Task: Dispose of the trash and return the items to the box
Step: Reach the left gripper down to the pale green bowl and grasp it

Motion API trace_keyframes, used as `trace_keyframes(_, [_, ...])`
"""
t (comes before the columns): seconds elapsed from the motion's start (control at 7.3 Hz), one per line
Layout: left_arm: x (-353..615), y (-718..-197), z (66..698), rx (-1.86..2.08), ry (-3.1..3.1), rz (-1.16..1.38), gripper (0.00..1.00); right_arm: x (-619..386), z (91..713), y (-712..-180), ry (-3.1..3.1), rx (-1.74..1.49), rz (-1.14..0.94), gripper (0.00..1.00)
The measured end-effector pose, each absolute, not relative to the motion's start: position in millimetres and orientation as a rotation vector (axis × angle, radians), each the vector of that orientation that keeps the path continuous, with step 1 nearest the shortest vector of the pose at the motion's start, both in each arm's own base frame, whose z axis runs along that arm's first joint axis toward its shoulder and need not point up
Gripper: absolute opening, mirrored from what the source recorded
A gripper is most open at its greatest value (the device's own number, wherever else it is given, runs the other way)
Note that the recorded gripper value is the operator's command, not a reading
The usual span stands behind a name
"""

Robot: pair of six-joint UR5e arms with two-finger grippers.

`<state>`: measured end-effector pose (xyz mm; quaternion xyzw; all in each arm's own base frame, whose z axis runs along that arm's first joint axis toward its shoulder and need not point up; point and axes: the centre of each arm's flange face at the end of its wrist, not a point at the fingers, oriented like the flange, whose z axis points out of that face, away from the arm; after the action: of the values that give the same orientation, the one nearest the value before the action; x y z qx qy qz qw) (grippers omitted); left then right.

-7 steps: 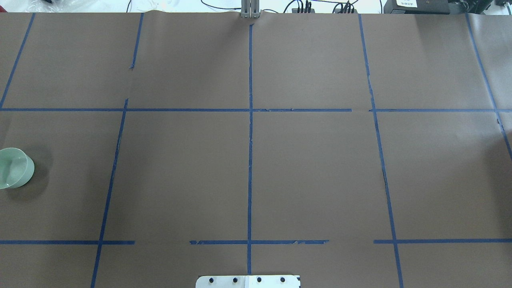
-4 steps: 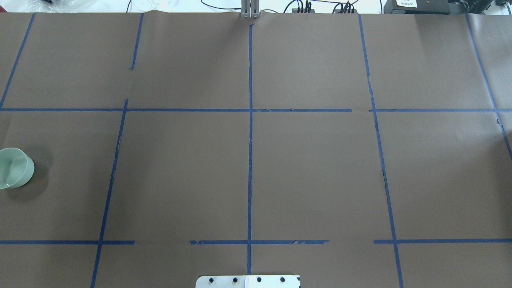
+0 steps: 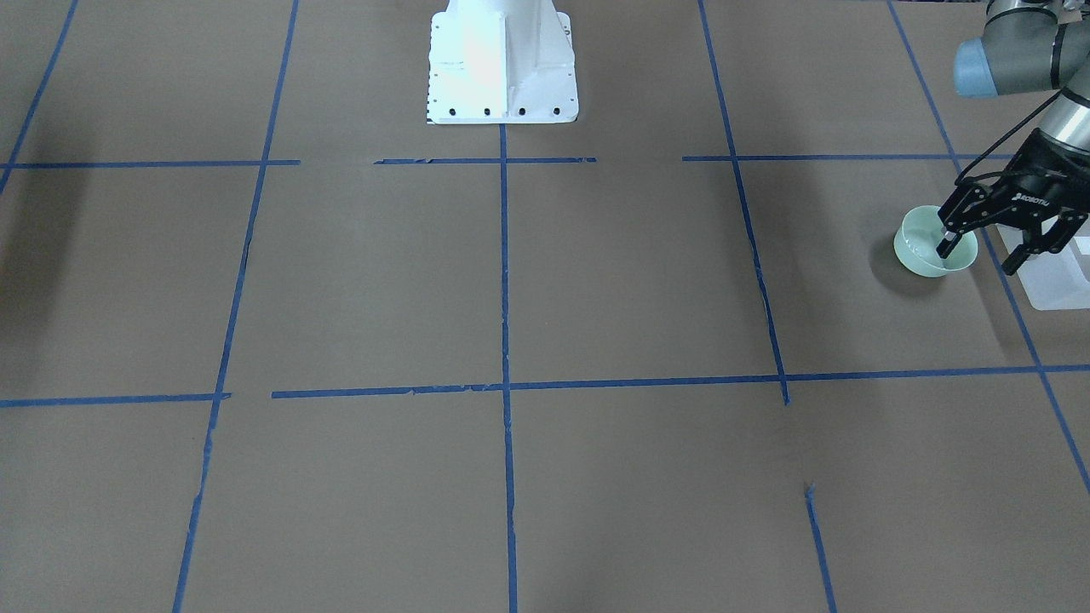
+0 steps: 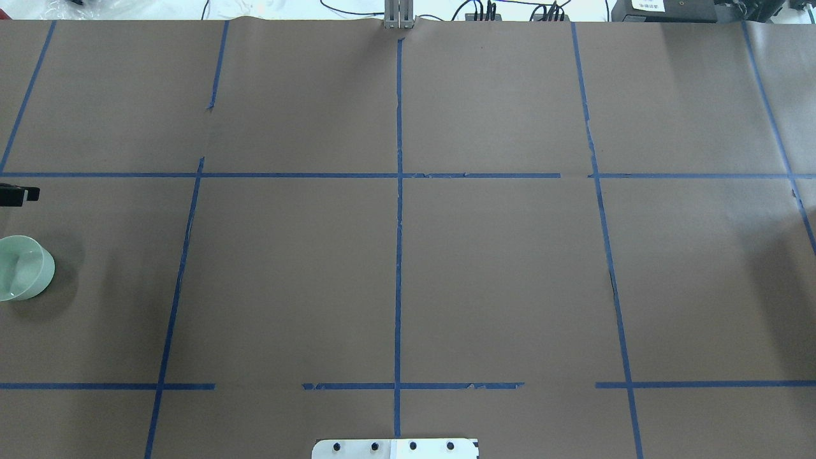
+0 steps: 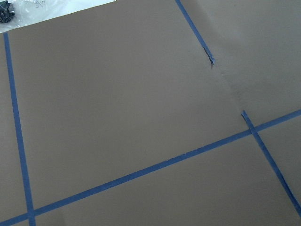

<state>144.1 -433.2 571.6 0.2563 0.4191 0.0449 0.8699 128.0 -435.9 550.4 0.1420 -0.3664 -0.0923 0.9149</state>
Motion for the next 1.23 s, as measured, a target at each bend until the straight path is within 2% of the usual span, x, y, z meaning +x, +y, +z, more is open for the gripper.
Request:
trace_keyframes(0.55, [174,-377,621,0.493,0.858,0.137,0.9,122,549,-437,-0.756,0.29,-0.198,1.0])
trace_keyframes(0.68, [181,-369,625,0.487,0.844,0.138,0.86,122,549,-436,-0.756,0.289,-0.2,1.0])
trace_keyframes(0.82, [189,-364,627,0.478,0.839,0.133,0.7,122,550,-435,-0.757,0.289,-0.201,1.0])
trace_keyframes(0.96, [196,-360,626,0.475,0.836,0.126,0.37,122,551,-434,-0.757,0.287,-0.202,1.0])
trace_keyframes(1.1, [201,-358,626,0.472,0.835,0.119,0.15,122,552,-433,-0.756,0.289,-0.202,1.0])
trace_keyframes(1.23, [203,-357,627,0.47,0.833,0.117,0.0,121,555,-431,-0.755,0.297,-0.202,1.0])
